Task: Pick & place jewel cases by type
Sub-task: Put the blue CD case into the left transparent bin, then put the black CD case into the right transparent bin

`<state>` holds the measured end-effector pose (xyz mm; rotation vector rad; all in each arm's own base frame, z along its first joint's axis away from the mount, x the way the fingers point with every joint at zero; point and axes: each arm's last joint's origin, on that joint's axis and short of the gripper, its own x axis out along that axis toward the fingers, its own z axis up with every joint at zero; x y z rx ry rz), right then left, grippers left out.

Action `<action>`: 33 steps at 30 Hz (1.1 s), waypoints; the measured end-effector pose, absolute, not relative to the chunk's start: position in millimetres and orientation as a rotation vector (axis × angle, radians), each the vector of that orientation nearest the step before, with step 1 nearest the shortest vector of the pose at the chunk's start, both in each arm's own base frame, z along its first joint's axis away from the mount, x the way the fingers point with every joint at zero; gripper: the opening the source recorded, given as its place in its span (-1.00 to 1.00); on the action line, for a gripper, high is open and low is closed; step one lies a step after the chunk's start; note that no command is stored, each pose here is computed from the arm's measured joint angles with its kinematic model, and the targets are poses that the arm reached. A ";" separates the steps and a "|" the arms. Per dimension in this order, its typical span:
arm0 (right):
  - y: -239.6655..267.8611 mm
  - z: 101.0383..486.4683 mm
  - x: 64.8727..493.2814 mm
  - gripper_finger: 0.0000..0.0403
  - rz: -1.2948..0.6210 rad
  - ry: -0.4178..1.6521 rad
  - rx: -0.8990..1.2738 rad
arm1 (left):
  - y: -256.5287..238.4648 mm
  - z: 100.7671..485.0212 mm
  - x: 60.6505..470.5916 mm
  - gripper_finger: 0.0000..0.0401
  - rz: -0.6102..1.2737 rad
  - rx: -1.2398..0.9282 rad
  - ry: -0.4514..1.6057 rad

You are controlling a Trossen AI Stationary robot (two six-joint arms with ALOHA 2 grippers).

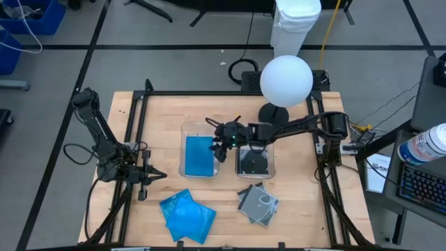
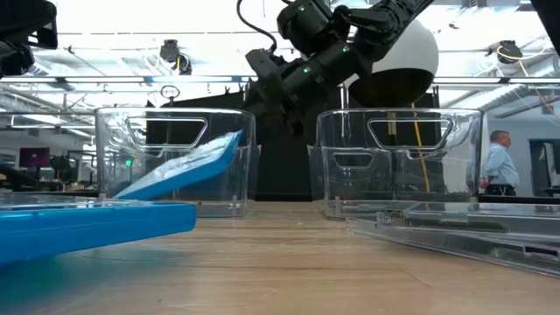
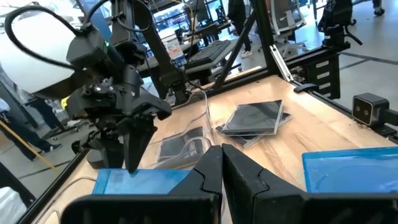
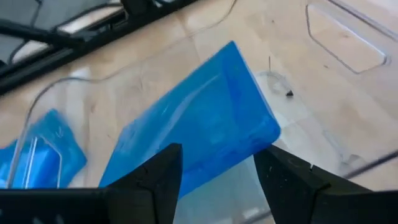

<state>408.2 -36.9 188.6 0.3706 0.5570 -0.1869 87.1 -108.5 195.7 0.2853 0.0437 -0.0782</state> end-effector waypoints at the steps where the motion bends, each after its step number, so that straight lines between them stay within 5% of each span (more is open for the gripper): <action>1: -36.8 190.3 407.4 -0.06 -0.182 0.559 0.354 | -108.5 195.7 87.1 -0.91 -0.079 0.285 0.044; 14: -35.2 212.0 391.2 -0.06 -0.169 0.620 0.289 | -108.6 196.0 87.1 -0.91 -0.080 0.282 0.042; 20: -31.2 258.7 372.2 -0.10 -0.063 0.524 0.226 | -108.7 195.9 87.1 -0.91 -0.082 0.268 0.043; 24: -13.7 292.1 341.5 -0.32 -0.007 0.551 0.117 | -108.7 196.1 87.1 -0.91 -0.081 0.239 0.043; 30: 36.1 321.9 295.2 -0.92 0.091 0.609 -0.153 | -109.2 202.9 87.4 -0.97 -0.032 0.283 0.000; 33: 58.7 330.0 276.3 -0.93 0.165 0.553 -0.201 | -108.4 207.2 87.4 -0.94 -0.004 0.325 -0.022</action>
